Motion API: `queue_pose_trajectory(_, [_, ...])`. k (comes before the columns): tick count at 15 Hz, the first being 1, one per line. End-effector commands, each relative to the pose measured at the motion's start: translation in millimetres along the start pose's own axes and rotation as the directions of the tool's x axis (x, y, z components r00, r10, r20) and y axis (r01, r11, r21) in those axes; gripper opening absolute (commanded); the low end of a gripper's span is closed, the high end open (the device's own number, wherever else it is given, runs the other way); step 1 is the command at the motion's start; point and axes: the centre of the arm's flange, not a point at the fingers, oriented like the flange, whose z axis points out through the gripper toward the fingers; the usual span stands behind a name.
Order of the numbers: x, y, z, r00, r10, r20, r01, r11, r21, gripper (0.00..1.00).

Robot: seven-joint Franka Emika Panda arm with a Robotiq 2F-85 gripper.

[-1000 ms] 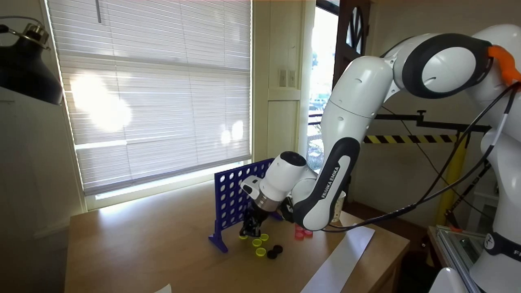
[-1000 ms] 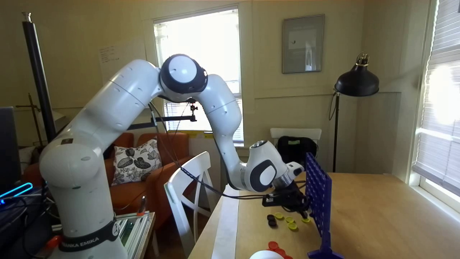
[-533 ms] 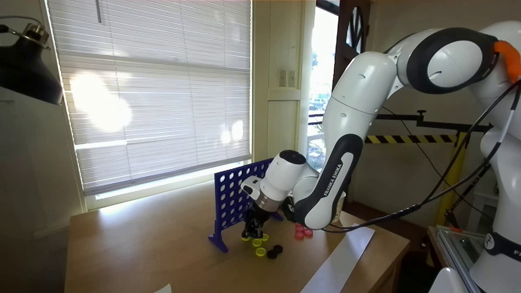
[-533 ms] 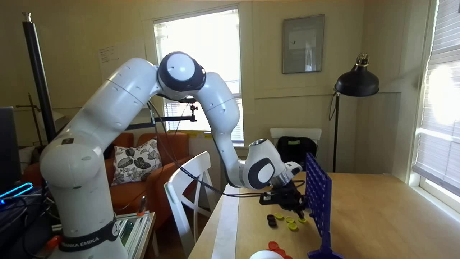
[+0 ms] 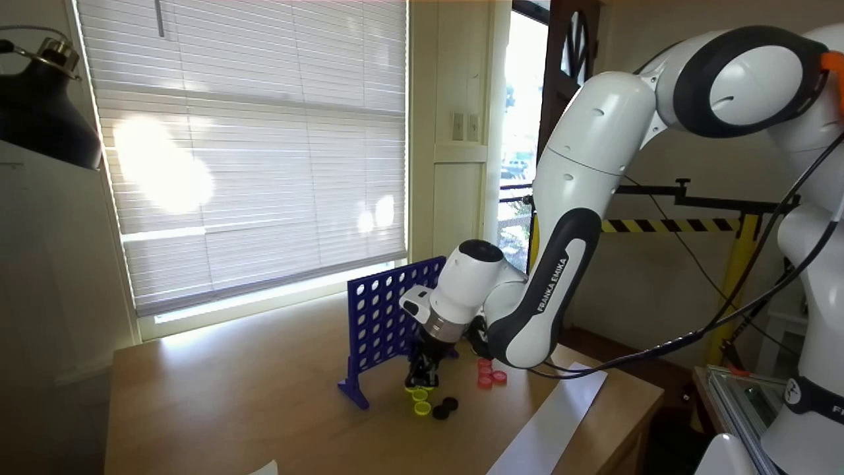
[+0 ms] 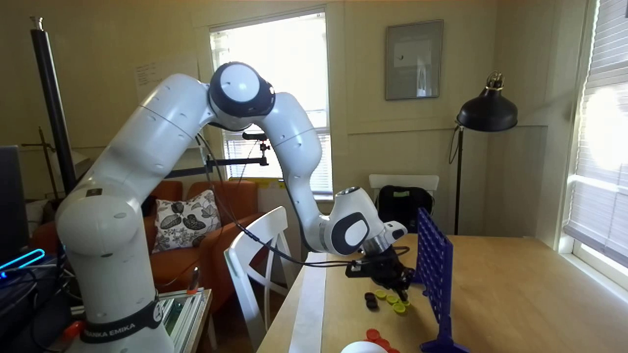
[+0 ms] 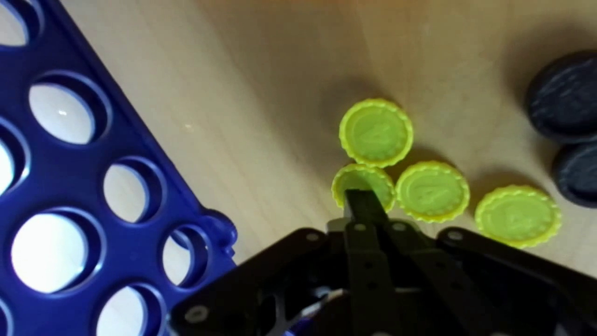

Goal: Group up the circles in color sequence

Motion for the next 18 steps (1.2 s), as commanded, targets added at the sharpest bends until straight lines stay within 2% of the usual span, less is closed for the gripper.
queue_pose_trajectory(1, [-5.0,-8.2,-18.4,0.999,0.035,0.026,-0.035,0.999,-0.001,0.00])
queue_pose_trajectory(5, [2.6,-6.5,-40.3,0.997,0.054,-0.047,-0.057,0.997,-0.060,0.00])
queue_pose_trajectory(7, [7.5,-6.9,-49.9,0.997,0.051,-0.060,-0.055,0.997,-0.053,0.00])
queue_pose_trajectory(14, [7.0,-25.9,-50.5,0.995,0.058,0.077,-0.062,0.997,0.050,0.00])
queue_pose_trajectory(18, [8.3,-32.3,-51.7,0.992,0.070,0.106,-0.080,0.993,0.091,0.00])
